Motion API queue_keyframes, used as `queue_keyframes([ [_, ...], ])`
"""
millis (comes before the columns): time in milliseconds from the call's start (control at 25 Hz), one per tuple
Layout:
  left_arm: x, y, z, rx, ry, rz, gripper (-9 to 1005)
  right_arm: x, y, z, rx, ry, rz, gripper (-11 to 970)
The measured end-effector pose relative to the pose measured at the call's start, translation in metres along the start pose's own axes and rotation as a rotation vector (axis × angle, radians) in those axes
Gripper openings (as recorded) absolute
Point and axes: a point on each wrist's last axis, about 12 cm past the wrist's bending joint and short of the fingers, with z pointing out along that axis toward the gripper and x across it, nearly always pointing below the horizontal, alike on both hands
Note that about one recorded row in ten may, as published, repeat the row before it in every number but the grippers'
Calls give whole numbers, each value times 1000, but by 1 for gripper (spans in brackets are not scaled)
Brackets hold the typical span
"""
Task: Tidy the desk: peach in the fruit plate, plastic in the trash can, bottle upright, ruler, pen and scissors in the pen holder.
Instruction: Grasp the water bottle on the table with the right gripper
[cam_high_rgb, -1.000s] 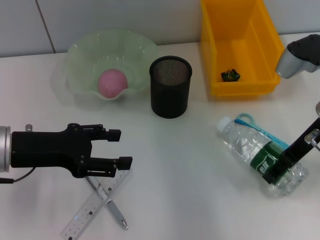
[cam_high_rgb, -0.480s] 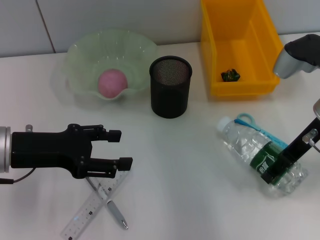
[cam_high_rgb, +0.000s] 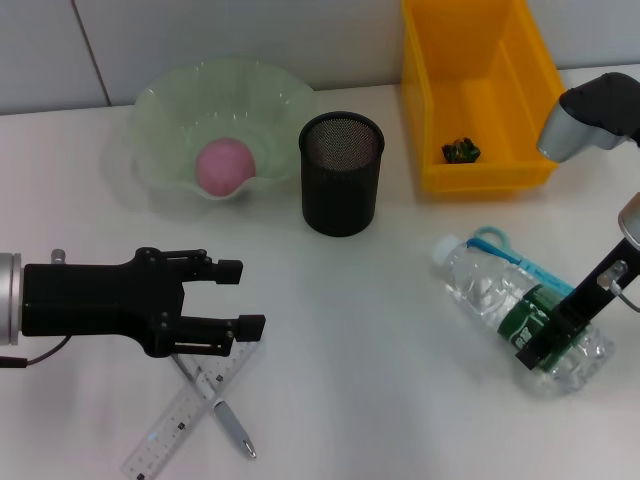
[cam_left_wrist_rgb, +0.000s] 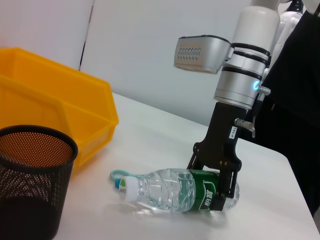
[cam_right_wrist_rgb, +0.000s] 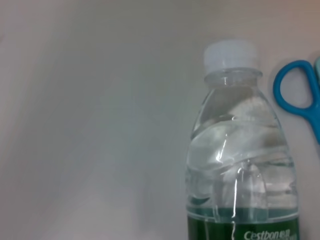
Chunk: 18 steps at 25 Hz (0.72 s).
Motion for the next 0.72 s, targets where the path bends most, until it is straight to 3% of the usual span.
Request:
queue_keyframes([
  [720,0,0,0,1,0,9,801,-1,2,5,-8,1,1,830],
])
